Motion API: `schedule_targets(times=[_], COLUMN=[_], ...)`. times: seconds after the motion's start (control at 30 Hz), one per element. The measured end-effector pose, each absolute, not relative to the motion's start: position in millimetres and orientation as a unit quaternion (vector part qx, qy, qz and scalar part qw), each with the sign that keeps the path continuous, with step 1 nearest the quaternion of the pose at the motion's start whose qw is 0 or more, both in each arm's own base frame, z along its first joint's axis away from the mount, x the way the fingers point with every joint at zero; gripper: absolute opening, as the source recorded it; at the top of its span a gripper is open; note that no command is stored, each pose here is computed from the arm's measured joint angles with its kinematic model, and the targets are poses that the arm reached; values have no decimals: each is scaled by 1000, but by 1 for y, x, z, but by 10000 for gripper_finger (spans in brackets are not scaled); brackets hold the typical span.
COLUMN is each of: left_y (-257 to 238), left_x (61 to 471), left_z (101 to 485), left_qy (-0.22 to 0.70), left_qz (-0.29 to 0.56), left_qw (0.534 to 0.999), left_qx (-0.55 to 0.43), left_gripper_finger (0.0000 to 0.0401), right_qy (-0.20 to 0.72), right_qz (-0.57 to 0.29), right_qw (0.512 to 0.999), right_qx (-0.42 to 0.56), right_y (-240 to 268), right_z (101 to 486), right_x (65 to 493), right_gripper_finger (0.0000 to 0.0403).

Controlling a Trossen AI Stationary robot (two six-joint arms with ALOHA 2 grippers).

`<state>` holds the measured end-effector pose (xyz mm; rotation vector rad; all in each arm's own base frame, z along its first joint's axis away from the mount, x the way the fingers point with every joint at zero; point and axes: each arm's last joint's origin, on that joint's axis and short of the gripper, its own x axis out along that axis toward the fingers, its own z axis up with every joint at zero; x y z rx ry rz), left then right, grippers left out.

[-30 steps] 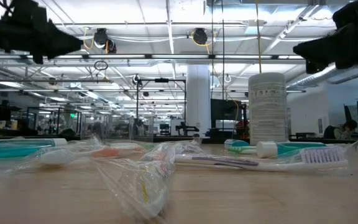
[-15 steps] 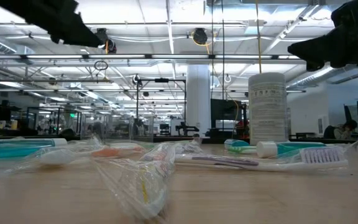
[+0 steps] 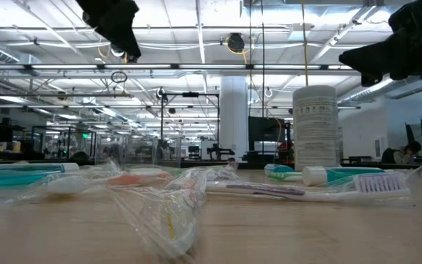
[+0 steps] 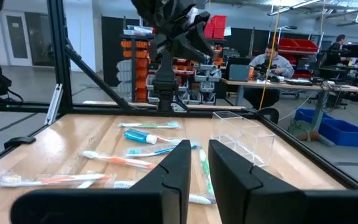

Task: Pick & Place toothbrushing station
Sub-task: Put the green toothbrush into the transparent organizer

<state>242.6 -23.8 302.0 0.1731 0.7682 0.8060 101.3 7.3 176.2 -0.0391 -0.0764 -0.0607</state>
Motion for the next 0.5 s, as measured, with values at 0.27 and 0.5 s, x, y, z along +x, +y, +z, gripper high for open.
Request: schedule_targets(times=[0.27,0.5], left_y=[-30,-24], left_x=[245,225], left_z=[282,270], left_qy=[459,476], left_qz=[393,494], left_qw=[797,706], left_qx=[3,-176], left_gripper_finger=[154,154], right_qy=[-39,-39], right_qz=[-29,-29], right_qw=[999,999], right_qx=[2,1], right_y=[7,7], right_z=[176,176], right_x=[101,101], right_gripper_finger=[50,50])
